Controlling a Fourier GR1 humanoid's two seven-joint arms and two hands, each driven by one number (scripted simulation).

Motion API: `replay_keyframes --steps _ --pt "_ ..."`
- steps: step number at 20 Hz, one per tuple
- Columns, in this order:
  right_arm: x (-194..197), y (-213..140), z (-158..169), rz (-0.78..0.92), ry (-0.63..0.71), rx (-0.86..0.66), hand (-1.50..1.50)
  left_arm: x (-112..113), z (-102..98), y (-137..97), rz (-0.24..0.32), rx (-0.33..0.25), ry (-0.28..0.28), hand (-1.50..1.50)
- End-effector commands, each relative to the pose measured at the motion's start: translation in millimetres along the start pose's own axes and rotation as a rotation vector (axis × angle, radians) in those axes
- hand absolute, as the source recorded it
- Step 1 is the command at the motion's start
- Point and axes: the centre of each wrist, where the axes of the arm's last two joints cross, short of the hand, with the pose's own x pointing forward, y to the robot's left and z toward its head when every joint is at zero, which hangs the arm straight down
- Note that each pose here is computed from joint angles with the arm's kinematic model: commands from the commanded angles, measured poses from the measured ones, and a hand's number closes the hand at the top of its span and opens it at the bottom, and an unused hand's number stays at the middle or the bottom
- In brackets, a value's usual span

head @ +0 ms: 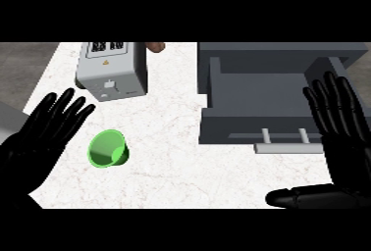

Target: Pick up the cup, place it into the drawer and close the drawer

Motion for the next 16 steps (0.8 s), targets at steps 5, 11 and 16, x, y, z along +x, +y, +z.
replay_keyframes --steps 5,11,16 --pt "3.0 2.2 3.9 -0.012 -0.008 -0.002 -1.5 1.0 -1.0 23.2 -0.006 0.011 -0.001 -1.5" --pt "5.2 6.8 14.4 -0.019 -0.01 -0.007 -1.5 -22.0 2.3 10.4 0.007 0.04 0.058 -1.5" --pt "3.4 -7.3 -6.4 0.003 -0.005 -0.033 -1.5 -34.0 22.1 15.2 -0.011 0.067 0.085 -1.5"
